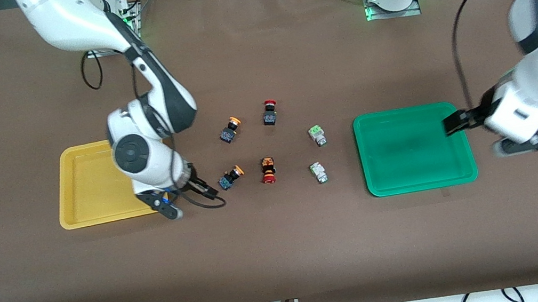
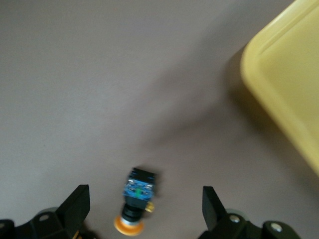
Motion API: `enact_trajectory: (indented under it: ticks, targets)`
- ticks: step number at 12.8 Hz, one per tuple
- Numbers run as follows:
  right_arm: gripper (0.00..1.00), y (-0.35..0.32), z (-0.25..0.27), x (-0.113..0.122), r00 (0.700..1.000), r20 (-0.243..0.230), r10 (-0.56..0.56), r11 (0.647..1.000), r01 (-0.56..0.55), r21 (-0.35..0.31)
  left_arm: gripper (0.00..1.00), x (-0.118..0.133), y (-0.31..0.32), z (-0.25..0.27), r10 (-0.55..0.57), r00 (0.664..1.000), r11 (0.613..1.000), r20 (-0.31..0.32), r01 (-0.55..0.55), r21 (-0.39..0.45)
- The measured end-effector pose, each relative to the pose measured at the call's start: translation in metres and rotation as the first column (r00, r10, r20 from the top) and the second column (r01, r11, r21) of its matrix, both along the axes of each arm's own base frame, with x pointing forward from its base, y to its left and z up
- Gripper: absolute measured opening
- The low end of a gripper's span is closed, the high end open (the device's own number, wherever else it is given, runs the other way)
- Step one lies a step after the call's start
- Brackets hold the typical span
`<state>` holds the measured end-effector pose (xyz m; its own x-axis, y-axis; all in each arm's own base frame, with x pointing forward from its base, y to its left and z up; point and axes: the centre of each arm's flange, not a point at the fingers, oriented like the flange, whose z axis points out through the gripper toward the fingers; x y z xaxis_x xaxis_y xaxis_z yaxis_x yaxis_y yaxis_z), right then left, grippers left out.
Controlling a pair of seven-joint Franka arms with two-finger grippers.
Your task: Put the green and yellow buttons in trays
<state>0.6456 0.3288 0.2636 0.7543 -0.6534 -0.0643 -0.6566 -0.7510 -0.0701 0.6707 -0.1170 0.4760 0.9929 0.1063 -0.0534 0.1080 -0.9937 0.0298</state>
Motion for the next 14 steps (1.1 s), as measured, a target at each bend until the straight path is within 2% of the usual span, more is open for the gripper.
enact_trajectory:
  ticks: [4,8,10,12,13,14]
  targets:
    - [1.0,0.03,-0.053,-0.009,0.996,-0.04,-0.079,0.995,0.081,0.062,1.0,0.015,-0.094,-0.087,0.1,0.994,0.995,0.037,-0.099,-0.01]
    - [0.96,0.051,-0.103,-0.033,0.996,-0.049,-0.078,0.995,0.08,0.056,1.0,0.02,-0.147,-0.164,0.169,0.98,0.985,0.103,-0.165,-0.05]
    - [0.73,0.052,-0.097,-0.032,0.996,-0.041,-0.075,0.995,0.078,0.062,1.0,0.013,-0.165,-0.202,0.231,0.963,0.972,0.136,-0.222,-0.081]
    - [0.47,0.05,-0.093,-0.032,0.997,-0.054,-0.05,0.997,0.053,0.056,1.0,-0.004,-0.188,-0.23,0.275,0.953,0.96,0.126,-0.265,-0.089]
    - [0.38,0.047,-0.092,-0.032,0.997,-0.071,-0.029,0.998,0.033,0.048,1.0,-0.014,-0.205,-0.238,0.284,0.952,0.957,0.112,-0.276,-0.085]
    - [0.38,0.042,-0.09,-0.032,0.996,-0.089,-0.003,0.999,0.006,0.039,1.0,-0.025,-0.224,-0.246,0.285,0.953,0.957,0.103,-0.278,-0.077]
